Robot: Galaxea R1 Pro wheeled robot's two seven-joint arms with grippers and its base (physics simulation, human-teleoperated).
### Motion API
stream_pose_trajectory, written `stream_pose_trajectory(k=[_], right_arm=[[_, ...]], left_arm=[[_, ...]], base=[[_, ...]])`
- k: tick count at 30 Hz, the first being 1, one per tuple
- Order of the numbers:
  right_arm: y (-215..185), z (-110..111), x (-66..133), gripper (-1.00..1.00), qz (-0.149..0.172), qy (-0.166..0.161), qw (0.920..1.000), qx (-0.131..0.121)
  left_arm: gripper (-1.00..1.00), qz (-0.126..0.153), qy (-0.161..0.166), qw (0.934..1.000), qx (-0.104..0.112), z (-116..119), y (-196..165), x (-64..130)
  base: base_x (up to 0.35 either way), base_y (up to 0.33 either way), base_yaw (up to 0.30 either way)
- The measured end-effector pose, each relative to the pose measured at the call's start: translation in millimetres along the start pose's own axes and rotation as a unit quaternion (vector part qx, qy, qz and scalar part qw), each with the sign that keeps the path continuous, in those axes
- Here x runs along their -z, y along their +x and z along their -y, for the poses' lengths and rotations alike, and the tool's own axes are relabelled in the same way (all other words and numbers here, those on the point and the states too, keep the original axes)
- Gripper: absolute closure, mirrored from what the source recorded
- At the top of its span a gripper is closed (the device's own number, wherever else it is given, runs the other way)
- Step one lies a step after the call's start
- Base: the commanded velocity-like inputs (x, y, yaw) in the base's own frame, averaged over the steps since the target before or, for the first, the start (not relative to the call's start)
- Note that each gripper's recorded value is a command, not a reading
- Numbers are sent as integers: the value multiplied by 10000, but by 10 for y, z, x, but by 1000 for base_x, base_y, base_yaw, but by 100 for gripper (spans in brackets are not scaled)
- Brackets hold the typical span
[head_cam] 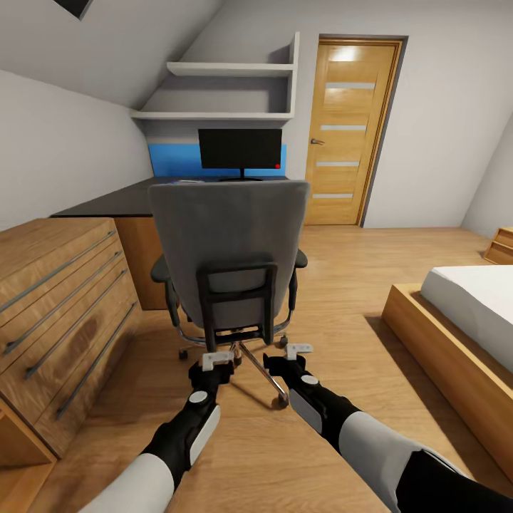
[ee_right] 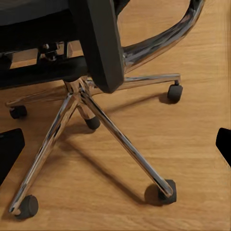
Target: In the bedroom, organize the workspace by keeping the computer under the desk, ensuring the monitor is on the desk, placing the keyboard on the desk next to the monitor, placing the mouse on the desk next to the keyboard, moving the folder from the swivel chair onto the desk next to the mouse, stacking the notebook on top of the folder with the pen on top of the notebook, and positioning the swivel chair next to the desk.
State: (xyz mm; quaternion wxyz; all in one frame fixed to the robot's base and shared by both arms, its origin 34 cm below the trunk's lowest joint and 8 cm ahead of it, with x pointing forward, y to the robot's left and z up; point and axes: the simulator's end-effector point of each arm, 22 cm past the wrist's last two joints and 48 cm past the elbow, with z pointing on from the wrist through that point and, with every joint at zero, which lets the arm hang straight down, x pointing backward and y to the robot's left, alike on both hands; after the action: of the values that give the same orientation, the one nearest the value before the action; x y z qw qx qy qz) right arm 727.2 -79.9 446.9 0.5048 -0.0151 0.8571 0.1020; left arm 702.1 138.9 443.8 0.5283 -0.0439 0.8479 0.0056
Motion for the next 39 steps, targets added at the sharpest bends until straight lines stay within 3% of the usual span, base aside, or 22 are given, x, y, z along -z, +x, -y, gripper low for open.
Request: stream_pose_trajectory(k=[8,17,39], right_arm=[[-73,-4,3,-100,187,-16,9998,62],[-151,-35,12,-100,391,-71,9985,369],[-158,-52,15,-100,412,-104,9982,427]], left_arm=[[-100,-121,44,9999,-79,16,129,2],[-100,-146,24,9999,-79,6,148,3],[-100,-145,7,9999,-80,-1,151,5]], base=[[0,0,0],[36,0,0],[300,0,0]])
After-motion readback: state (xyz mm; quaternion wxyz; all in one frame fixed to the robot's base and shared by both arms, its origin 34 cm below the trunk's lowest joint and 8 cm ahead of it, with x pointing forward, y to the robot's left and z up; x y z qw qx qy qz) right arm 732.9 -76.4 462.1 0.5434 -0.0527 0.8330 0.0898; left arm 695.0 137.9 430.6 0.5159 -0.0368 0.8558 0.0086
